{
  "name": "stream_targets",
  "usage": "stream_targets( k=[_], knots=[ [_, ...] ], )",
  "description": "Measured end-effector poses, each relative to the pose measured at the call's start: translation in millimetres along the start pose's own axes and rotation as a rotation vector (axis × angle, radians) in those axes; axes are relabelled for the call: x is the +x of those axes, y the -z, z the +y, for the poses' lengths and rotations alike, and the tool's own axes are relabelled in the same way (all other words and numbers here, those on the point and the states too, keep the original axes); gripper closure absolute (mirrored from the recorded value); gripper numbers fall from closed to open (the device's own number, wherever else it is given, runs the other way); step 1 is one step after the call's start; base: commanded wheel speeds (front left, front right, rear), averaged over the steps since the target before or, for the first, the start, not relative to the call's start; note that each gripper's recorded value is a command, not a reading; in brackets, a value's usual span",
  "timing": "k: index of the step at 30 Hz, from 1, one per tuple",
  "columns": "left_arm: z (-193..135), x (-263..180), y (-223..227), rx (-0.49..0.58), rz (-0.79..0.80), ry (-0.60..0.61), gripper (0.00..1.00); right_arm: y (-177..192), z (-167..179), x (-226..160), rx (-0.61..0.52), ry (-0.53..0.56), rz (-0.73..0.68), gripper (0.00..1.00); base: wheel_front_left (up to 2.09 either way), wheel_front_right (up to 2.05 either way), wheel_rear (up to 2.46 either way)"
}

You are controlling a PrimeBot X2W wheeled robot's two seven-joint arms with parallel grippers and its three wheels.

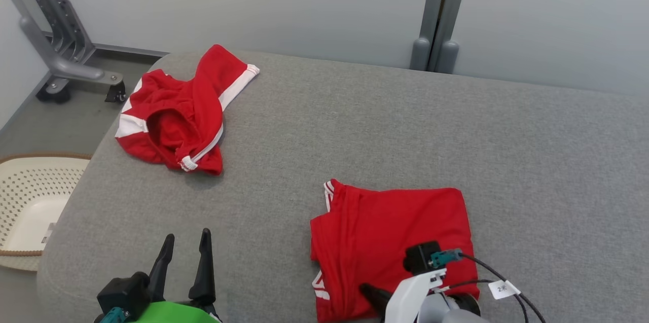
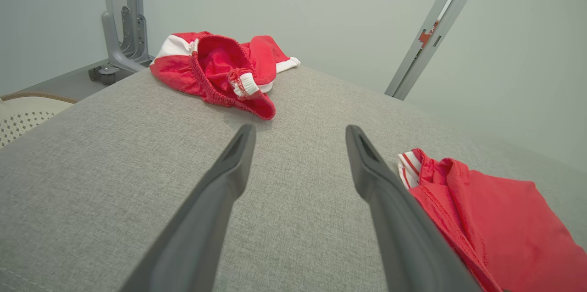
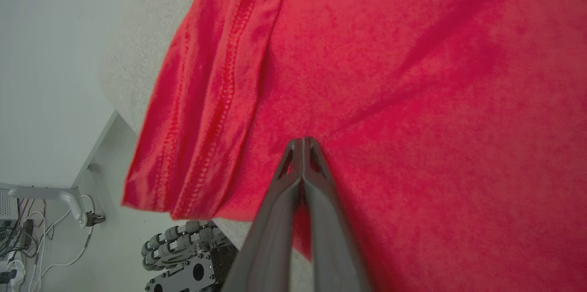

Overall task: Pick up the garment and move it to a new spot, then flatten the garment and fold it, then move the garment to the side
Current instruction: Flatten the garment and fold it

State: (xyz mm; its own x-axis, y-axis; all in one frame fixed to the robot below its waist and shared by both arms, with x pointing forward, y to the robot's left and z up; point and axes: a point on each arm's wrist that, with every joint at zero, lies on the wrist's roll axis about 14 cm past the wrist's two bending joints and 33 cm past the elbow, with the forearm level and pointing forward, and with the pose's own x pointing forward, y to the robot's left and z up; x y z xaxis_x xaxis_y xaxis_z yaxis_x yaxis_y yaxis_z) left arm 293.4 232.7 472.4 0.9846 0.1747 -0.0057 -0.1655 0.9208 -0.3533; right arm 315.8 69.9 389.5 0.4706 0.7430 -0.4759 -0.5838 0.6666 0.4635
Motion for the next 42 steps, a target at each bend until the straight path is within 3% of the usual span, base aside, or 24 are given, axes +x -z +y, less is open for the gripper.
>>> stream_targets(
  k=[5, 10, 13, 14, 15, 16, 17, 18, 19, 25, 32, 35, 42],
  knots=[
    [10.1, -5.3, -3.4, 0.002, -0.01, -0.032, 0.0, 13.7, 41.6, 10.4, -0.036, -0.117, 0.044, 1.0, 0.0, 0.0, 0.0],
    [14.4, -4.5, -7.1, 0.008, -0.019, -0.042, 0.0, -13.6, 77.3, 14.5, -0.02, -0.224, -0.073, 1.0, 0.0, 0.0, 0.0],
    [10.5, -1.1, -8.1, 0.009, -0.022, -0.029, 0.0, -34.2, 75.1, 10.6, -0.002, -0.228, -0.158, 1.0, 0.0, 0.0, 0.0],
    [8.7, 0.3, -8.2, 0.01, -0.022, -0.023, 0.0, -41.8, 70.1, 8.1, 0.0, -0.22, -0.186, 0.86, 0.0, 0.0, 0.0],
    [7.0, 1.4, -8.0, 0.009, -0.022, -0.017, 0.0, -49.1, 64.7, 5.5, -0.004, -0.212, -0.212, 0.78, 0.0, 0.0, 0.0],
    [4.9, 3.1, -8.2, 0.01, -0.022, -0.01, 0.0, -59.6, 55.9, 1.4, -0.006, -0.196, -0.25, 0.59, 0.0, 0.0, 0.0],
    [2.3, 4.8, -8.3, 0.01, -0.022, -0.001, 0.0, -69.3, 46.3, -3.0, -0.013, -0.178, -0.282, 0.51, 0.0, 0.0, 0.0],
    [-0.8, 6.7, -8.4, 0.009, -0.022, 0.008, 0.0, -78.2, 35.5, -8.0, -0.021, -0.155, -0.312, 0.08, 0.0, 0.0, 0.0],
    [-3.3, 8.2, -8.5, 0.009, -0.023, 0.016, 0.0, -84.8, 26.5, -12.4, -0.025, -0.135, -0.335, 0.0, 0.0, 0.0, 0.0],
    [-20.7, 19.6, -13.2, 0.025, -0.037, 0.074, 0.0, -133.0, -32.2, -54.5, -0.05, 0.007, -0.508, 0.0, 0.0, 0.0, 0.0],
    [-36.7, 33.3, -26.7, 0.073, -0.077, 0.132, 0.0, -198.4, -82.6, -135.8, -0.116, 0.186, -0.796, 0.0, 0.0, 0.0, 0.0],
    [-47.6, 38.3, -28.8, 0.111, -0.085, 0.168, 0.0, -192.0, -103.9, -166.1, -0.189, 0.308, -0.84, 0.0, 0.0, 0.0, 0.0],
    [-67.0, 46.3, -33.2, 0.138, -0.103, 0.224, 0.0, -154.2, -118.1, -193.0, -0.204, 0.462, -0.858, 0.0, 0.0, 0.0, 0.0]
  ],
)
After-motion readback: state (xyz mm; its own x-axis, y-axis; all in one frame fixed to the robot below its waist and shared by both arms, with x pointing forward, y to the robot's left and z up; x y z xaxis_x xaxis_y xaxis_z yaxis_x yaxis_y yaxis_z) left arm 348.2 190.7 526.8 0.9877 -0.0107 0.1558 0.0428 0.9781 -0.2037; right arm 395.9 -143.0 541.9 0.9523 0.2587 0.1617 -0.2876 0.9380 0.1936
